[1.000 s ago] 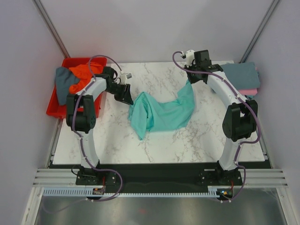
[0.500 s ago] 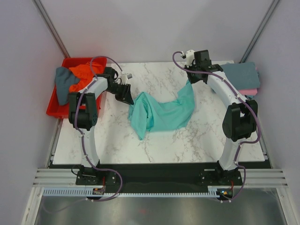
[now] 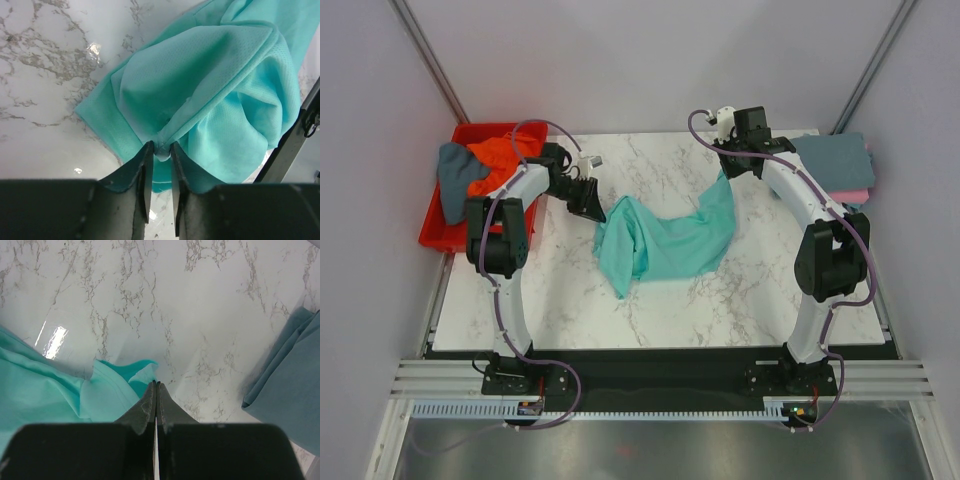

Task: Fold and stack the t-shirts
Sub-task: Flatten the tshirt out

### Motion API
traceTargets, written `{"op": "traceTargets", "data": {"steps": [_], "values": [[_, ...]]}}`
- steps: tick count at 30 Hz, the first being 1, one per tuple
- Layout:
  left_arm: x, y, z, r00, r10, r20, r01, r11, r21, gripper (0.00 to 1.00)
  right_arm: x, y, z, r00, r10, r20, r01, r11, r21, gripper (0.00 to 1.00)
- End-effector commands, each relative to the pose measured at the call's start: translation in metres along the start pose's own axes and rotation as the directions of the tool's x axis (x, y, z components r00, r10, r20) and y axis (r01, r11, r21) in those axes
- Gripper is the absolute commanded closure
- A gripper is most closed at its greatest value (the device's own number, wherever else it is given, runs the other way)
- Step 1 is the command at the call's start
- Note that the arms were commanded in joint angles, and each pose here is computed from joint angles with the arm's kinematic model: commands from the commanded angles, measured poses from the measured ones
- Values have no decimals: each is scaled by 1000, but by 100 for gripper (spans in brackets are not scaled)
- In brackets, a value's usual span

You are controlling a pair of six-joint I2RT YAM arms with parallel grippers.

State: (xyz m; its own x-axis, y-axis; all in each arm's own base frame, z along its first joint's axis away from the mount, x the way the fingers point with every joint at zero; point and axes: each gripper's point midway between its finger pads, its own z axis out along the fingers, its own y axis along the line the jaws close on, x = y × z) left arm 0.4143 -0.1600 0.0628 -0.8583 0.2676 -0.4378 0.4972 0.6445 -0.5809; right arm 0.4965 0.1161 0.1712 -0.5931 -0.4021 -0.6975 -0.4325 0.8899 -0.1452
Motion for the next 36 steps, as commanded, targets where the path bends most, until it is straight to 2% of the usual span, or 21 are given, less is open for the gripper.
{"op": "traceTargets", "data": {"steps": [1, 5, 8, 11, 13, 17, 20, 24, 29, 32, 36], "values": [[-9, -8, -1, 1000, 1, 29, -3, 998, 70, 75, -16, -4, -2, 999, -16, 39, 15, 1000, 19, 100], [-6, -9, -2, 1000, 3, 22, -4, 998, 69, 86, -17, -5, -3, 999, -18, 44, 16, 1000, 25, 100], [-4, -9, -4, 1000, 12, 19, -13, 998, 63, 98, -19, -8, -5, 999, -19, 50, 18, 999, 38, 100], [-7, -13, -13, 999, 27, 28, -28, 999, 35, 98, -26, -14, -8, 997, -20, 69, 15, 998, 66, 100], [-12, -16, -21, 999, 35, 38, -35, 999, -3, 98, -33, -30, -17, 996, 5, 85, -17, 990, 142, 100], [-33, -49, -60, 983, 152, 104, -143, 986, -89, 98, -52, -46, -40, 989, 28, 148, -59, 977, 206, 100], [-32, -68, -79, 968, 224, 113, -208, 968, -139, 98, -67, -60, -63, 978, 38, 203, -90, 964, 249, 100], [-53, -104, -130, 916, 346, 204, -291, 922, -257, 98, -92, -76, -100, 956, 42, 292, -129, 950, 283, 100], [-81, -159, -209, 782, 545, 302, -399, 810, -430, 98, -118, -88, -162, 913, 28, 408, -171, 932, 319, 100], [-81, -187, -239, 716, 617, 327, -444, 763, -469, 98, -128, -87, -206, 877, 21, 479, -200, 924, 326, 100], [-78, -223, -262, 659, 652, 376, -482, 749, -454, 98, -124, -74, -256, 846, 32, 532, -218, 932, 291, 100]]}}
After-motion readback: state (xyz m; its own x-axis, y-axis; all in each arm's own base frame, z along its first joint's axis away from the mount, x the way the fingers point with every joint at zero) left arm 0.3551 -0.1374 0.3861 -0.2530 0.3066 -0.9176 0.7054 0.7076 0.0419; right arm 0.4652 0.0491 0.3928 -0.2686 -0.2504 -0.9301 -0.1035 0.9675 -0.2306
